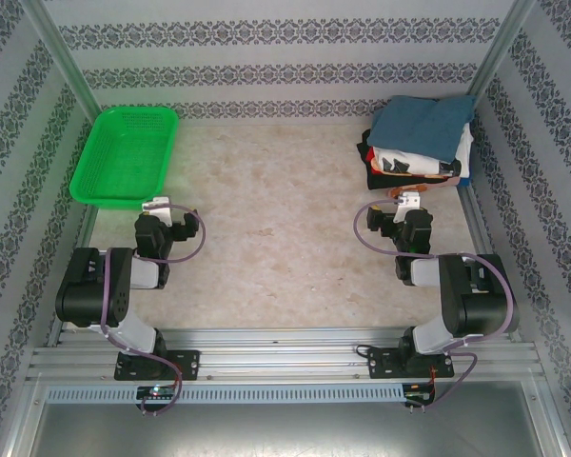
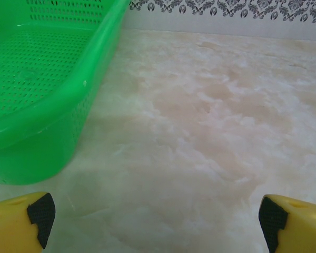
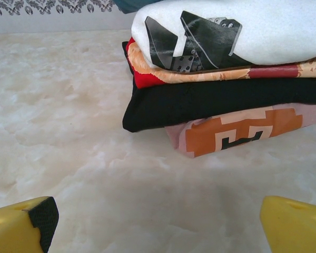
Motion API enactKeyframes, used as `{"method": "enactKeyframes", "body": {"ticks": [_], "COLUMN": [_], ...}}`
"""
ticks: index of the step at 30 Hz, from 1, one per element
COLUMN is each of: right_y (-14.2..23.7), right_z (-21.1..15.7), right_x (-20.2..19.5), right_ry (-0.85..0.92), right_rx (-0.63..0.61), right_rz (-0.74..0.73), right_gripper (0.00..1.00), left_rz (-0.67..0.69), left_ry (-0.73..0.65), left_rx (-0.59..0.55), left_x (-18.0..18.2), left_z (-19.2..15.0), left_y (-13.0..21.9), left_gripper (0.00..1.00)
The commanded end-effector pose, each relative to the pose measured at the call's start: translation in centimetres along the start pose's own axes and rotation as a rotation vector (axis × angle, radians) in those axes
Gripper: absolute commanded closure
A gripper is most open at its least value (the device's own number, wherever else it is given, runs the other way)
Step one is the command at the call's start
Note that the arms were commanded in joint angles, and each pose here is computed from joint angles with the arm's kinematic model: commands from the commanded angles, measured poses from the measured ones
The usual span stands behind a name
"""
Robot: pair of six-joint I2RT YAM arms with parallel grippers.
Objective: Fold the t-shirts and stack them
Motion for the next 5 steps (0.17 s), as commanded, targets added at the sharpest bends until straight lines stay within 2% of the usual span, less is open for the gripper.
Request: {"method": "enactKeyframes", "body": {"ticks": [1,5], "right_y": [-0.24,-0.04], "right_z": [0.93,0.90], "right_x": [0.36,0.13], "right_ry": [0.021,0.009], "right_rx": [-0.033,-0.036], "right_rz": [0.026,0.033], "right_gripper": [0.02,0.02], "left_rz": [-0.010,-0.012], "left_ry": [-0.016,-0.015], "left_rx": [0.005,0.005], "left_x": [-0.10,-0.12], "left_z": [0.03,0.00], "left_y": [0.08,0.10], "left_gripper": [0.00,0.00]}}
Point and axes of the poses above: each hand's point on the last joint's axis, 136 mm out from that joint toward the fingers, its own y axis back along the fingers, its own x axis along the line the jaws close on, z = x × y, the point moved 8 cm from there along y, back along the fingers, and after that the axes turned 4 degrees about y, right-handed, at the moved point
